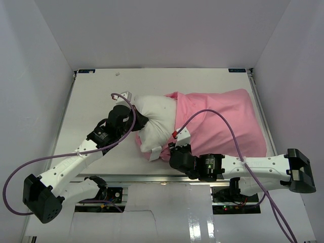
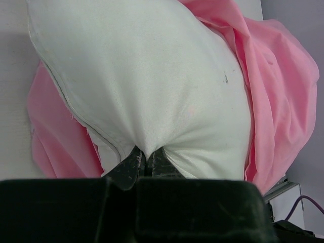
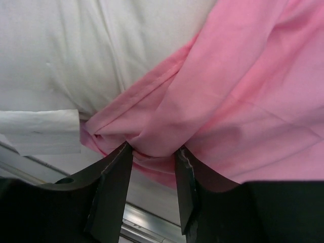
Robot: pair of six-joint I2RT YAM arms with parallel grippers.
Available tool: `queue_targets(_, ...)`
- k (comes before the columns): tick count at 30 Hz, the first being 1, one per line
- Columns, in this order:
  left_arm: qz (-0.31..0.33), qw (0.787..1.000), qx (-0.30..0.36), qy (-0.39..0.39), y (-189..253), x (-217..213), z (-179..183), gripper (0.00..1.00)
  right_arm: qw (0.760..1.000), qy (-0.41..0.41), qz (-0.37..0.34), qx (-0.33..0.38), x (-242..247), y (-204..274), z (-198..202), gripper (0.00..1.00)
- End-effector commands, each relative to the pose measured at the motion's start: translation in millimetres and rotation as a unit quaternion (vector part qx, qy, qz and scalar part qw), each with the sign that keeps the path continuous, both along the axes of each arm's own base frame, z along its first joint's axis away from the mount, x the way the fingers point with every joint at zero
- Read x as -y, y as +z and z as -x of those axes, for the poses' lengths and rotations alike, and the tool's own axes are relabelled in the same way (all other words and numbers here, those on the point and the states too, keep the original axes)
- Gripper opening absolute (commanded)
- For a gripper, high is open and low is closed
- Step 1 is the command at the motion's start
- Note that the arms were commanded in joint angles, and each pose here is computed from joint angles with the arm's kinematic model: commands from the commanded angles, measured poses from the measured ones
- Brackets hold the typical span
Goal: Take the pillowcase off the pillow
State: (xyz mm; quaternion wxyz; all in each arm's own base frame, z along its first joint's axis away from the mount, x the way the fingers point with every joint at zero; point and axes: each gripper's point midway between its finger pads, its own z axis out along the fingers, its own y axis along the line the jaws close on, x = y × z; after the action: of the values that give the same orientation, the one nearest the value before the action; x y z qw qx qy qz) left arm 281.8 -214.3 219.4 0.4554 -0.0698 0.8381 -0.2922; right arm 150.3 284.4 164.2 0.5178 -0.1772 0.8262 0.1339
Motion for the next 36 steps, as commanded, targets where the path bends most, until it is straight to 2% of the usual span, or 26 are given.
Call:
queue_targets(1,0.034,0.998,0.044,-0.008,44.2,6.1,-3.8,0.00,0.997,-0.062,-0.033,0.028,15.4,7.0,-20.8,0.44)
queue_targets(7,0.085,0.993,0.056,-0.055,62.0,20.6,10.3,0.00,0.999,-0.007,-0.042,0.027,-7.9,3.1,-26.5,0.41)
queue_targets(8,0.087,0.993,0.056,-0.060,64.4,22.1,11.9,0.00,0.999,-0.008,-0.039,0.026,-8.7,1.7,-28.2,0.36)
queue_targets(9,0.086,0.992,0.062,-0.062,71.2,21.7,11.9,0.00,0.999,-0.018,-0.033,0.028,-5.7,0.4,-33.7,0.20)
queue_targets(10,0.081,0.993,0.061,-0.063,73.0,21.5,11.9,0.00,0.999,-0.023,-0.026,0.027,-3.8,-4.3,-36.5,0.12)
queue_targets(11,0.073,0.994,0.061,-0.054,75.1,19.2,8.4,0.00,0.999,-0.032,-0.020,0.024,1.8,-9.7,-39.7,0.08)
queue_targets(14,0.031,0.997,0.073,-0.008,89.3,1.0,-4.6,0.00,0.997,-0.075,-0.016,0.007,30.6,-29.0,-54.2,0.08)
queue_targets(15,0.007,0.998,0.056,-0.001,80.8,-3.2,-8.1,0.00,0.995,-0.096,-0.017,0.000,43.9,-34.7,-64.3,0.08)
queue_targets(16,0.002,0.998,0.071,0.001,97.1,-6.2,-11.5,0.00,0.994,-0.107,-0.021,-0.002,53.2,-36.7,-68.3,0.08)
queue_targets(18,-0.012,0.998,0.067,0.011,101.3,-18.2,-17.8,0.00,0.990,-0.138,-0.007,-0.015,79.2,-51.6,-77.2,0.08)
queue_targets(20,-0.003,0.996,0.086,0.029,121.2,-34.5,-25.6,0.00,0.988,-0.155,-0.016,-0.018,92.3,-51.4,-77.0,0.08)
queue_targets(23,0.004,0.994,0.105,0.014,148.2,-36.6,-29.6,0.00,0.985,-0.171,-0.028,-0.014,106.7,-48.5,-75.9,0.08)
queue_targets(25,-0.014,0.997,0.078,0.000,140.1,-31.7,-34.8,0.00,0.980,-0.196,-0.037,-0.005,120.5,-42.7,-79.3,0.08)
queue_targets(26,-0.017,0.996,0.085,-0.008,149.8,-30.8,-35.1,0.00,0.979,-0.201,-0.035,-0.003,125.3,-41.8,-80.5,0.08)
queue_targets(33,-0.023,0.996,0.082,-0.040,147.7,-30.7,-22.8,0.00,0.963,-0.266,-0.023,-0.014,162.7,-50.3,-101.8,0.08)
queue_targets(35,-0.017,0.995,0.073,-0.061,141.9,-27.9,-16.1,0.00,0.961,-0.275,-0.022,-0.017,165.4,-50.2,-106.0,0.08)
queue_targets(36,-0.017,0.996,0.056,-0.072,124.4,-25.1,-11.9,0.00,0.959,-0.282,-0.018,-0.022,168.4,-52.6,-109.0,0.08)
